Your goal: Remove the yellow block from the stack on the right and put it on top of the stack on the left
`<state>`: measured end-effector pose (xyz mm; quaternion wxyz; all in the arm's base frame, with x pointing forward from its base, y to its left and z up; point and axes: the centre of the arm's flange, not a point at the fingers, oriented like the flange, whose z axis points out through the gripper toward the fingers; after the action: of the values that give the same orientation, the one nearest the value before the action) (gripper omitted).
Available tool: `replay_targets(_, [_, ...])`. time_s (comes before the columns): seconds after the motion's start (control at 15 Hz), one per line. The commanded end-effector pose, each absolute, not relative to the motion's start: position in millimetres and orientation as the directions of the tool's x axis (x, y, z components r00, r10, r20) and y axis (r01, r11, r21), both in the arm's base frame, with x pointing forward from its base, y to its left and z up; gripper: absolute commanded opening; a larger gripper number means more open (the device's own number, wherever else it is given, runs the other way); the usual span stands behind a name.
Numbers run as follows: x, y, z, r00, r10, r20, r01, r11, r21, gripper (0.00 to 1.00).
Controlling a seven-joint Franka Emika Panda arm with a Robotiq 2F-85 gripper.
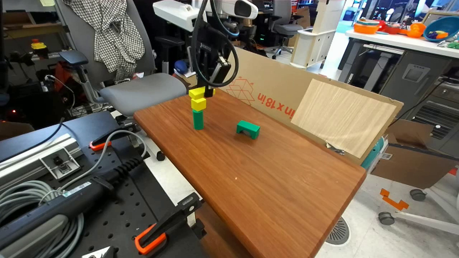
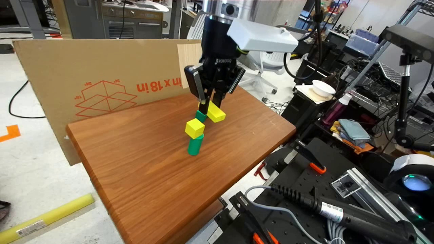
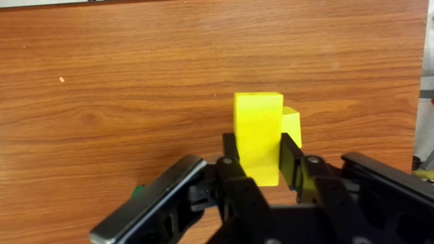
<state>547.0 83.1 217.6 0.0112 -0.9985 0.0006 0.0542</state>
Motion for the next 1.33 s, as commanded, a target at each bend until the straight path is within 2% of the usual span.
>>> replay_targets(0.0, [554.0,90.9,203.8,0.994,0.065,-0.089,0.066,-0.998,0.01,0.08])
replay_targets(0.8, [543.6,124.0,204.0,0.979,0.19,-0.071,0.194,-0.98,0.053,0.08])
replay_targets(1.27, [548.8,126.0,201.0,0.978,0.191,-0.08,0.195,-0.979,0.053,0.08])
